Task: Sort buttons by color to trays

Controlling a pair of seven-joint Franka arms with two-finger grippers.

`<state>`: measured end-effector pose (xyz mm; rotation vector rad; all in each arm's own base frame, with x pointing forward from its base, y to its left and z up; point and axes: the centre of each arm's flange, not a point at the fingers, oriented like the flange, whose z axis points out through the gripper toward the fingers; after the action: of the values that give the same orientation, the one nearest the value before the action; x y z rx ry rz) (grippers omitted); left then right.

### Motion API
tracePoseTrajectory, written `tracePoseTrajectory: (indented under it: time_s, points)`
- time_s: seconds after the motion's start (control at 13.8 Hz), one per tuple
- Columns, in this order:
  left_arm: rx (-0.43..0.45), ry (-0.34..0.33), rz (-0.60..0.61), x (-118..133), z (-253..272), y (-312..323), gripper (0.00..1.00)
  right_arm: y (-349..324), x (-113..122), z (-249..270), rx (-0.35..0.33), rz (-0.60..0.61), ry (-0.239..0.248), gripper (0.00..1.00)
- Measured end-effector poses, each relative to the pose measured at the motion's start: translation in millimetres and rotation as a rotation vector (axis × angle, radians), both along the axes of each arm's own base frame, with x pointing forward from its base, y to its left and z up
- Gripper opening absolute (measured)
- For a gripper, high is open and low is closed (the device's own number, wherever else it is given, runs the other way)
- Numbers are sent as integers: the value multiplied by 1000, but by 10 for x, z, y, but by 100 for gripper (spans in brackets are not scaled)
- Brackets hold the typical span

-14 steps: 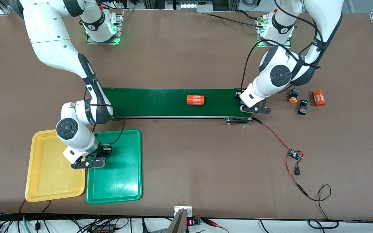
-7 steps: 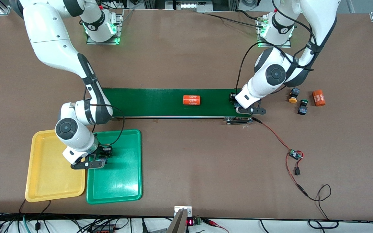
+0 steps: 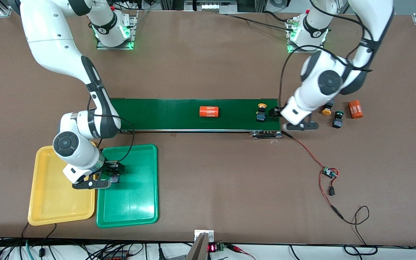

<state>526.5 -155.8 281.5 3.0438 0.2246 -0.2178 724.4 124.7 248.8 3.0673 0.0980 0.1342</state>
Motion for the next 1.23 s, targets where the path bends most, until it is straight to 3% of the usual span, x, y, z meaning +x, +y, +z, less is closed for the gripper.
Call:
tracePoseTrajectory:
  time_s: [0.22, 0.36, 0.65, 0.87, 1.09, 1.23]
  points:
    - [25, 66, 126, 26, -206, 752, 100, -24, -84, 445, -4, -8, 43, 100]
    - [20, 90, 131, -2, -323, 1086, 100, -54, -220, 691, -5, 7, 68, 100]
    - [-11, 156, -78, -178, -489, 1220, 100, -160, -764, 1117, 12, 12, 98, 100]
    - [16, 180, -282, -298, -599, 1429, 100, -220, -1336, 1444, 23, 16, 121, 100]
    - [59, 191, -379, -345, -642, 1516, 100, -311, -1961, 1747, 32, 22, 143, 100]
    - [76, 189, -403, -341, -634, 1526, 100, -267, -2249, 1855, 37, 42, 137, 100]
